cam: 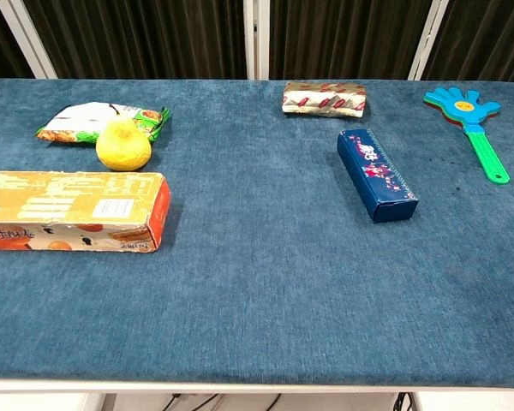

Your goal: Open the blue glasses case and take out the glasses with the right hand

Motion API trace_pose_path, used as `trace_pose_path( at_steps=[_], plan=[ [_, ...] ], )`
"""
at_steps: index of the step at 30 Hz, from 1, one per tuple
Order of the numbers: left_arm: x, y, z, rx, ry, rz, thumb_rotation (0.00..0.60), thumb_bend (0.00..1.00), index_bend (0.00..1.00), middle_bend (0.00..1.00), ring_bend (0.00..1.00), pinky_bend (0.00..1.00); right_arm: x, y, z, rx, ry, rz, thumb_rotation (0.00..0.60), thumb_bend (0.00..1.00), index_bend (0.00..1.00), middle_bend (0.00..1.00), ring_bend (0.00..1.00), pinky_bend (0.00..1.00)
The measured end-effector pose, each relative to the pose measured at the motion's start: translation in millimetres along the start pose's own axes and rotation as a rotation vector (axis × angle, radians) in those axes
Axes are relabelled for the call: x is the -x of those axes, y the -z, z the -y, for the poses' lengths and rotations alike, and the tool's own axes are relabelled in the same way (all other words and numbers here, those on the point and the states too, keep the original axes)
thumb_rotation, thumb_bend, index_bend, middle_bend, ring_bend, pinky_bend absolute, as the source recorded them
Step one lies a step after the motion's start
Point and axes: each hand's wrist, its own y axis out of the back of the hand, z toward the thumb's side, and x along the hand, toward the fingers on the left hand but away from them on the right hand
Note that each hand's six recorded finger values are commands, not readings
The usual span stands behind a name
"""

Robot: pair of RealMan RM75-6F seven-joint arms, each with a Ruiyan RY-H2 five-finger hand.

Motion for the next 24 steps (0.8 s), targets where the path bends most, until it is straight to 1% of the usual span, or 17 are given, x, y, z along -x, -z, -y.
trace_pose_path(
  at_steps=[9,11,15,19,23,24],
  plan=[
    [-0.3,-0.3,0.1,-0.002,-0.001,0.000,0.600,0.36,0.71,0.69,0.52,0.48,3.6,0.2,2.8,0.001,-0.010,0.003,0.600,0.18,0.00,0.12,0.00,0.00],
    [-0.4,-0.4,0.2,-0.004,0.000,0.000,0.600,0.36,0.71,0.69,0.52,0.48,5.2,0.0,3.9,0.003,-0.018,0.000,0.600,0.20,0.00,0.12,0.00,0.00],
    [0.0,-0.2,-0.1,-0.004,-0.002,-0.001,0.600,0.36,0.71,0.69,0.52,0.48,14.3,-2.6,5.5,0.014,-0.037,-0.017,0.600,0.31,0.00,0.14,0.00,0.00],
    [0.4,-0.4,-0.1,-0.003,-0.003,0.000,0.600,0.36,0.71,0.69,0.52,0.48,31.6,-5.5,10.4,0.033,-0.078,-0.029,0.600,0.47,0.00,0.17,0.00,0.00],
    [0.4,-0.3,-0.3,-0.003,-0.004,0.000,0.600,0.36,0.71,0.69,0.52,0.48,58.1,-6.8,24.5,0.053,-0.163,-0.017,0.600,0.65,0.00,0.20,0.00,0.00],
    [0.4,-0.1,-0.3,-0.002,-0.004,-0.001,0.600,0.36,0.71,0.69,0.52,0.48,64.6,-7.0,28.8,0.057,-0.186,-0.011,0.600,0.67,0.00,0.20,0.00,0.00]
  ],
)
